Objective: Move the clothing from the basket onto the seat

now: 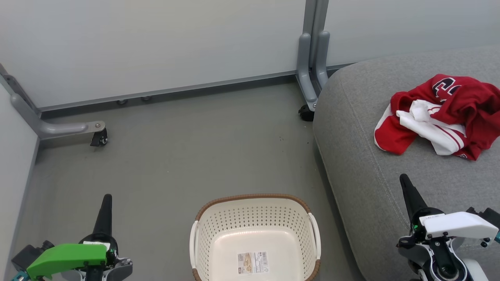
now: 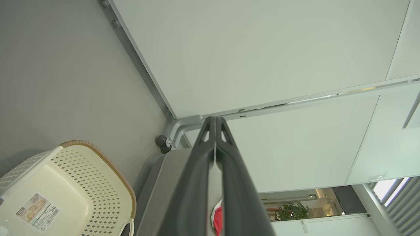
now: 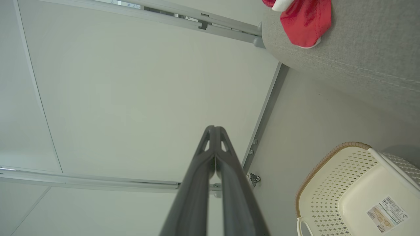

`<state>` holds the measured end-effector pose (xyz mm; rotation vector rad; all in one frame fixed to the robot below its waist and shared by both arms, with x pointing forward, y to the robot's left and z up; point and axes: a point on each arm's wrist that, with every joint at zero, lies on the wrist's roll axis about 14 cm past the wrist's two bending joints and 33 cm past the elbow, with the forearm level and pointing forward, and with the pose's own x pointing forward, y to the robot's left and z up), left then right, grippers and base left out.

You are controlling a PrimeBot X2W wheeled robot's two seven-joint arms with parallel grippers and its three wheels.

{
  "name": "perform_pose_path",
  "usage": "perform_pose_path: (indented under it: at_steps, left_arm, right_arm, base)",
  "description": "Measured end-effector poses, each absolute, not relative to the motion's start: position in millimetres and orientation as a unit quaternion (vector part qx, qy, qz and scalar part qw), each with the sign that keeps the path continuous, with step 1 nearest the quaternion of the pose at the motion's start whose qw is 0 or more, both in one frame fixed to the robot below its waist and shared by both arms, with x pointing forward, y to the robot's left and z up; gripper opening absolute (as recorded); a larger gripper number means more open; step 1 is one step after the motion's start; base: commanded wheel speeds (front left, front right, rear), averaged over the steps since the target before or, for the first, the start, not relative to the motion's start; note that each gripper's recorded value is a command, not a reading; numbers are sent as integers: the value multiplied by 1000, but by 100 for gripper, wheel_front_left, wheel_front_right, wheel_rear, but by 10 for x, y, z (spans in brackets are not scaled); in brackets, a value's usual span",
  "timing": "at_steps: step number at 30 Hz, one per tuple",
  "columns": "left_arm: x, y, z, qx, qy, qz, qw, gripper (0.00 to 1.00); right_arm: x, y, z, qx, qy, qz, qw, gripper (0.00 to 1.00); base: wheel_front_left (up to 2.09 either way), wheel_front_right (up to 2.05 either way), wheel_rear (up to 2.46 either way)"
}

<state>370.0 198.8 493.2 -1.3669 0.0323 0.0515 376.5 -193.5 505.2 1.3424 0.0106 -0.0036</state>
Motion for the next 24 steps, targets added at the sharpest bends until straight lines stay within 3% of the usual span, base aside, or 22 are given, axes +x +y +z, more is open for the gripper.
perform_pose_path:
  at_steps: [24]
  left_arm:
    - [3842,1985,5016,-696,8,7,718,0]
  right_arm:
    - [3855,-1987,5045,693,4,-3,721,0]
  base:
    - [0,0,0]
